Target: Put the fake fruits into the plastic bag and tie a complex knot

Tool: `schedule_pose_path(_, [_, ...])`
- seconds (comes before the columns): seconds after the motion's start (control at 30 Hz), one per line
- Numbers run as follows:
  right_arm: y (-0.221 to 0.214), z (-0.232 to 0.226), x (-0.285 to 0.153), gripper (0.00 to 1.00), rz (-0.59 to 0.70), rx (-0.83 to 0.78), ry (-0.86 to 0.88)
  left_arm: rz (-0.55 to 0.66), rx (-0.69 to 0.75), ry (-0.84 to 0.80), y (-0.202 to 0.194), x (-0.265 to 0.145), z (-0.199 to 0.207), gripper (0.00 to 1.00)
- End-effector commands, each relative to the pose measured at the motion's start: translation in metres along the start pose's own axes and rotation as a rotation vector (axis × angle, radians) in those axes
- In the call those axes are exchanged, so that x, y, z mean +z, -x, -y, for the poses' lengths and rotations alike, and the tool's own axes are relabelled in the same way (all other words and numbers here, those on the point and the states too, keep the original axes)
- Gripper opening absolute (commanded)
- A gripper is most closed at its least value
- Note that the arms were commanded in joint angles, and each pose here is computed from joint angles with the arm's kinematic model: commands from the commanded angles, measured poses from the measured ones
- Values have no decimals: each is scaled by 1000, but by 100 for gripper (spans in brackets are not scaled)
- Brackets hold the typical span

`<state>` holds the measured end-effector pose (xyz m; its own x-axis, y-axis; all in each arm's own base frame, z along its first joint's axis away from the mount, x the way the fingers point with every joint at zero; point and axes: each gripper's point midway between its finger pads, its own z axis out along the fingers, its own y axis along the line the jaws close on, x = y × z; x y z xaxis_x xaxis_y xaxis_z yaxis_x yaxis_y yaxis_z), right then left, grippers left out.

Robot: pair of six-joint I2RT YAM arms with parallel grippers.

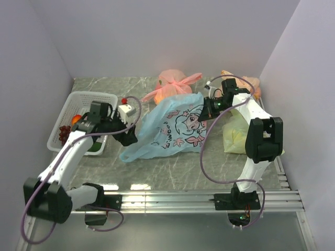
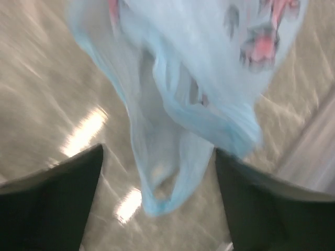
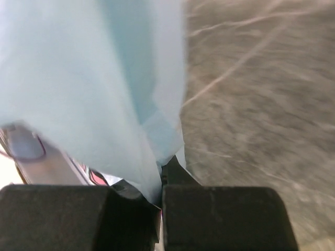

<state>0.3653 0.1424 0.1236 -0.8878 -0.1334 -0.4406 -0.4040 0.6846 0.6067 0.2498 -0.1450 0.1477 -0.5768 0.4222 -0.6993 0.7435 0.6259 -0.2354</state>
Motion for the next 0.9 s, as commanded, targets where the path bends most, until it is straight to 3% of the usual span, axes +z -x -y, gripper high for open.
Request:
schedule_pose_path(0.0, [-4, -15, -3, 0, -55, -101, 5, 354, 290, 157, 96, -49, -5, 99])
schedule_pose_path(0.17, [-3, -15, 1, 0, -97, -69, 28, 422, 625, 208, 105, -58, -2, 99])
schedule_pose_path(0.2, [-6, -16, 1, 0, -118, -57, 33, 428, 778, 232, 109, -60, -2, 99])
schedule_pose_path(0.33, [-5, -19, 0, 0, -158, -52, 70, 411, 1092, 184, 102, -58, 17, 99])
schedule_pose_path(0.43, [-3, -21, 1, 0, -161, -78, 67, 302, 1163, 85, 88, -39, 24, 97])
schedule_pose_path(0.6, [-9, -31, 5, 0, -176, -115, 71, 193, 1162, 16, 85, 10, 14, 76])
schedule_pose_path(0.77, [-12, -41, 8, 0, -181, -128, 93, 124, 1207, 5, 67, 49, 3, 88])
schedule_pose_path(0.87, [-13, -45, 7, 0, -187, -135, 106, 91, 1242, 19, 56, 68, -4, 91])
